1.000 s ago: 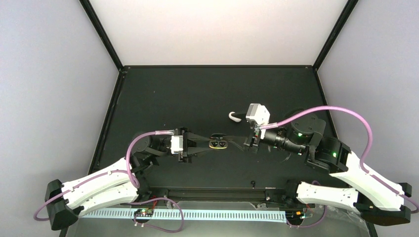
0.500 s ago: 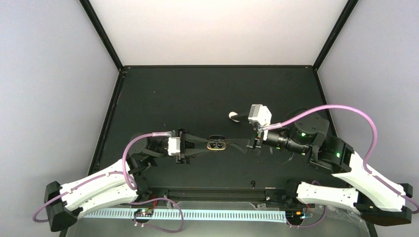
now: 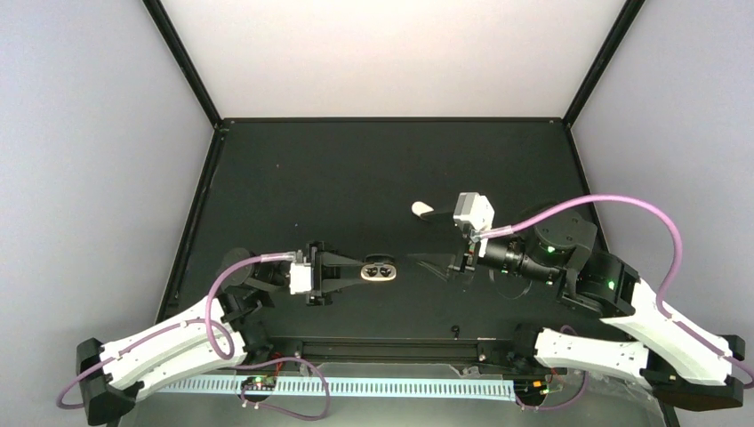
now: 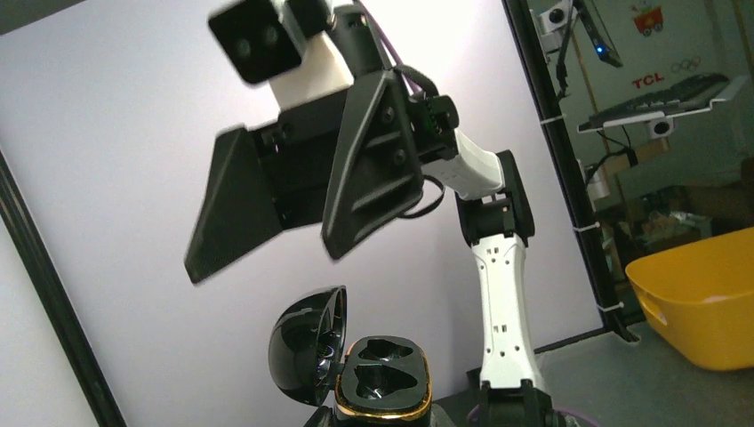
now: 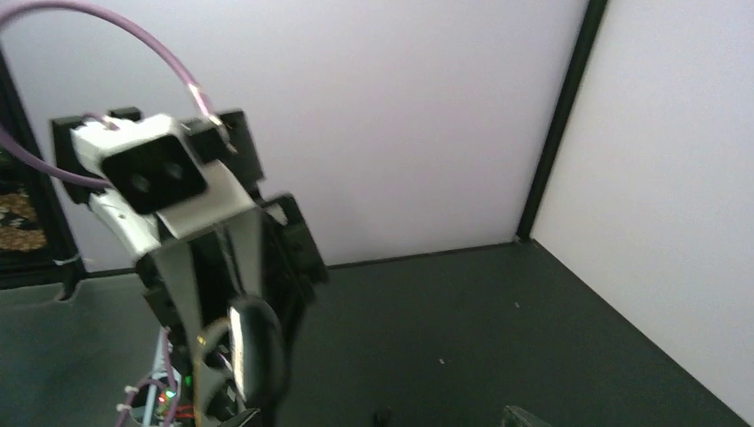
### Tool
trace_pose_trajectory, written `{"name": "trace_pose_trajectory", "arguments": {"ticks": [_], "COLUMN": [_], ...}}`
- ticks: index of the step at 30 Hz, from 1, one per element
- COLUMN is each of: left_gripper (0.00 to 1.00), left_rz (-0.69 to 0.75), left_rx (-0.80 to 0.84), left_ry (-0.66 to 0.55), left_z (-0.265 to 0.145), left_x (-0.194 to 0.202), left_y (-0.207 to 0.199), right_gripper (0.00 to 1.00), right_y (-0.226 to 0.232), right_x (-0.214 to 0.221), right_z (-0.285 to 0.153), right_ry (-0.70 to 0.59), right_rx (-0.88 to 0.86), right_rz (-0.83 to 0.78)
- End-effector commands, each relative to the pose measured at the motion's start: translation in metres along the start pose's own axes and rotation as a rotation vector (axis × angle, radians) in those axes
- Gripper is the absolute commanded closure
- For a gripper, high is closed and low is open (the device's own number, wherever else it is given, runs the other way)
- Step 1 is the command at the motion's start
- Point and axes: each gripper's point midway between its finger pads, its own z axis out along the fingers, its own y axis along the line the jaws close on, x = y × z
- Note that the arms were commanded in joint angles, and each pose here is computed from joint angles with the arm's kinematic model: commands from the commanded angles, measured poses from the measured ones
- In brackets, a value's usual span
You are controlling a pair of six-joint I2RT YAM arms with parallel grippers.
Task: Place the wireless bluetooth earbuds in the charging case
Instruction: Open the charging case, then pick up the earbud from the center of the board.
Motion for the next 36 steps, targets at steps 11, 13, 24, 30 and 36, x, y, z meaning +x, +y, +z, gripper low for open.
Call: {"name": "trace_pose_trajectory", "arguments": {"ticks": [11,13,24,30,36], "left_gripper": [0.98,0.98,0.99,0.98,0.99], "left_rz": [0.061,0.058,0.150,0.149,0.134], "left_rx": [0.040,0.042,0.020,0.021,0.031], "left_ry": [-0.037,-0.042,0.034,0.046,0.049], "left_z": [-0.048,-0.053,-0.063,-0.063,-0.063], "left_x": [-0.010,-0.011,0.003,0.006,0.012], "left_y": [-0.043,-0.047,-0.050,-0.050,-0.052], "right_gripper": [0.30,0.30,0.32,0.37,0.43], "right_y": [-0.026,-0.025,-0.051,-0.052,-0.018], "right_x": [0.113,0.131,0.234,0.291,0.346], "right_z": [0.022,0.027,-0.005,-0.050,-0.077], "right_ry": [0.211,0.262,0.510,0.750,0.934], "right_rx": [0.187,0.184,0.433,0.629,0.654], "right_rz": [0.270,0.314,0.621,0.779,0.981]}}
